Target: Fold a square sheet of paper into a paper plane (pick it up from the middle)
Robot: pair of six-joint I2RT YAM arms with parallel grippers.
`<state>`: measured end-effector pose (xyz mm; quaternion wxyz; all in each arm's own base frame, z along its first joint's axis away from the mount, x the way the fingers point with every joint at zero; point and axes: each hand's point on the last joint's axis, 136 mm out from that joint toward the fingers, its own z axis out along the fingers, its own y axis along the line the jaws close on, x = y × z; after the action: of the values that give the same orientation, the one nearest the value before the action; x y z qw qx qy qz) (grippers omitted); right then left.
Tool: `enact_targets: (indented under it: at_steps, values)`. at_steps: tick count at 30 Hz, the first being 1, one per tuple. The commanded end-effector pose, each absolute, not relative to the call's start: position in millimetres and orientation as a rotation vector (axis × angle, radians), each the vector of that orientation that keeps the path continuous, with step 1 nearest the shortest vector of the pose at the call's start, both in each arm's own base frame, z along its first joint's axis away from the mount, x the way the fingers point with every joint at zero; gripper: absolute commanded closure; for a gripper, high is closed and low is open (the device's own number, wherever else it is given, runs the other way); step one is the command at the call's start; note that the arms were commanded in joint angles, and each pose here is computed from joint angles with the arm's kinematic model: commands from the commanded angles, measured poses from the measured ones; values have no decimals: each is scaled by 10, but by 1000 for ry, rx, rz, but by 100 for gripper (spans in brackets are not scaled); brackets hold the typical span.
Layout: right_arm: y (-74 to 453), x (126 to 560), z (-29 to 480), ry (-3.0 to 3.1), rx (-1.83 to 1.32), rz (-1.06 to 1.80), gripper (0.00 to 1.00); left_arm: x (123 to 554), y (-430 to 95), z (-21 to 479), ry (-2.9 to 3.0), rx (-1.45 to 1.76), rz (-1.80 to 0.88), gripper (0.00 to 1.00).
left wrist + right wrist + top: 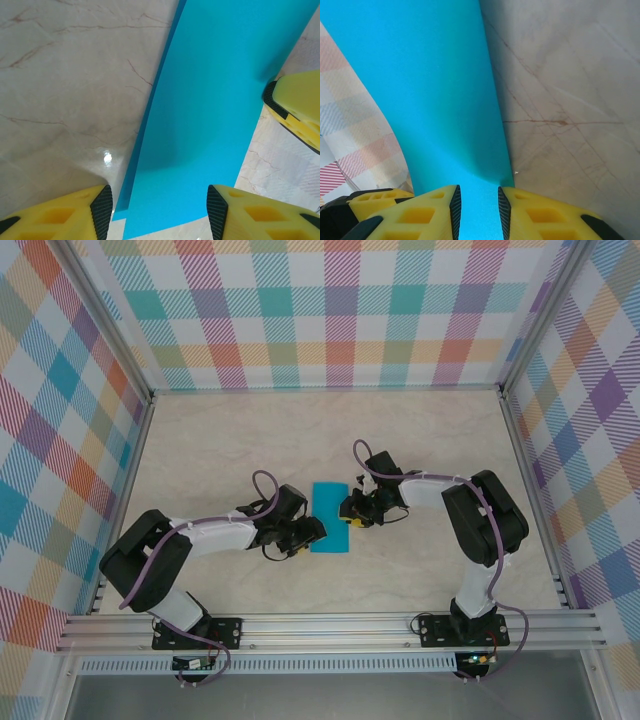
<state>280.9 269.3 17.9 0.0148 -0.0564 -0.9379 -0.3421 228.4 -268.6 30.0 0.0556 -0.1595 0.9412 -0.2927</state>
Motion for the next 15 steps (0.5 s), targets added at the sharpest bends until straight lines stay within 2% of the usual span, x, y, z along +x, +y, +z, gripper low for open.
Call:
enact_targets:
  at_steps: [1,6,15]
  values:
    - [2497,2576,-204,-2904,-242,-863,70,2259,-2789,294,2862,-441,-932,47]
    - [2494,2573,-212,-2904,-249,-862,70,2308,-2900,390,2826,-430,-1023,54]
    - [2491,2560,-237,-2898,-253,-858,70,2367,-2953,427,2794,-445,-1058,54]
